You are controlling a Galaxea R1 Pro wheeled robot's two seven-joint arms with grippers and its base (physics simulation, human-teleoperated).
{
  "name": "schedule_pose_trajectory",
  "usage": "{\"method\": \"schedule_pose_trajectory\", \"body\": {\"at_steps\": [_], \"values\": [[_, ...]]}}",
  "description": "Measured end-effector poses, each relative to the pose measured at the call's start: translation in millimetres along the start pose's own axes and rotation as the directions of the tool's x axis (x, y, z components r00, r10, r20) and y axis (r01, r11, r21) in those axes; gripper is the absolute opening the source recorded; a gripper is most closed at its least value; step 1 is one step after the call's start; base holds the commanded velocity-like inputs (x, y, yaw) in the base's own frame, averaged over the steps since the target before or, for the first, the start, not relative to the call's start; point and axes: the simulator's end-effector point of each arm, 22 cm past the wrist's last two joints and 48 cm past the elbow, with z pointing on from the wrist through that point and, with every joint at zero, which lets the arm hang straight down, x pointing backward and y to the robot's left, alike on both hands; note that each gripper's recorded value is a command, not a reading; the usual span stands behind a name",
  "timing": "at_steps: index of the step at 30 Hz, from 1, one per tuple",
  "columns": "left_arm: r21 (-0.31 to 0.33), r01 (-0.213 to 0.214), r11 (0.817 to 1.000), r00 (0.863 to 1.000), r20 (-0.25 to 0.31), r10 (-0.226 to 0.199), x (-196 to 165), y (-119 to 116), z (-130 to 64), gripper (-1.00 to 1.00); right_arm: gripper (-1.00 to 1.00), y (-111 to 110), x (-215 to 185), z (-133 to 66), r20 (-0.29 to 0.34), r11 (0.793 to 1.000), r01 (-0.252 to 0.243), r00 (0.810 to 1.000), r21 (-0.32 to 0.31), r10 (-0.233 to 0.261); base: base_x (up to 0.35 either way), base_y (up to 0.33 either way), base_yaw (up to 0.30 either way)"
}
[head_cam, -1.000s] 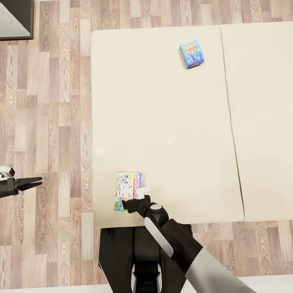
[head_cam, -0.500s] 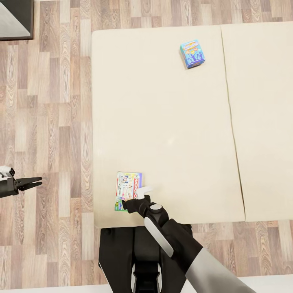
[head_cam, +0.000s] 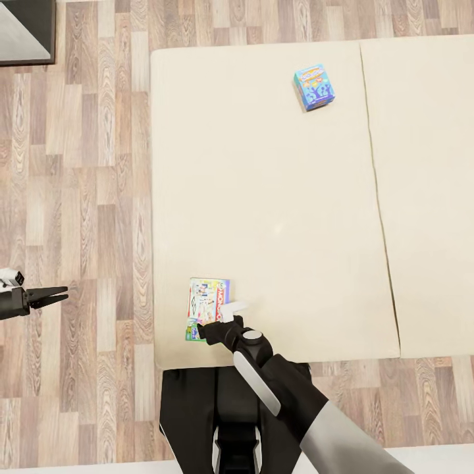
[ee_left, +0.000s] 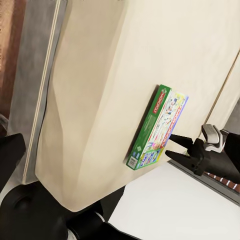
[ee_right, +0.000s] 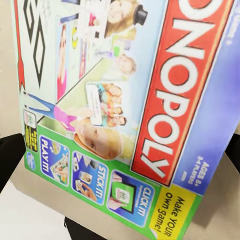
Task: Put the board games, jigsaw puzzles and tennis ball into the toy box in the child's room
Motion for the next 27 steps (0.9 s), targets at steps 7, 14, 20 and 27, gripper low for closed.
{"method": "schedule_pose_trajectory", "body": {"at_steps": [7, 14, 20, 27], "values": [[0.000, 0.000, 1.000, 1.000, 0.000, 0.000, 0.0, 0.0, 0.1, 1.00, 1.00, 0.1, 0.3, 0.0, 0.000, 1.000, 0.000, 1.000, 0.000, 0.000, 0.000, 0.054, 0.000], [0.000, 0.000, 1.000, 1.000, 0.000, 0.000, 0.2, 0.0, 0.3, 1.00, 1.00, 0.1, 0.5, 0.0, -0.001, 1.000, 0.000, 1.000, 0.000, 0.000, 0.000, 0.090, 0.000], [0.001, 0.000, 1.000, 1.000, 0.000, 0.000, 0.3, -0.1, 0.7, 1.00, 1.00, 0.1, 0.5, 0.0, -0.001, 1.000, 0.000, 1.000, 0.000, 0.000, 0.000, 0.031, 0.000], [0.001, 0.000, 1.000, 1.000, -0.001, 0.000, 0.4, -0.1, 0.9, 1.00, 1.00, 0.1, 0.8, 0.0, -0.001, 1.000, -0.001, 1.000, 0.000, 0.001, 0.000, 0.073, 0.000]]}}
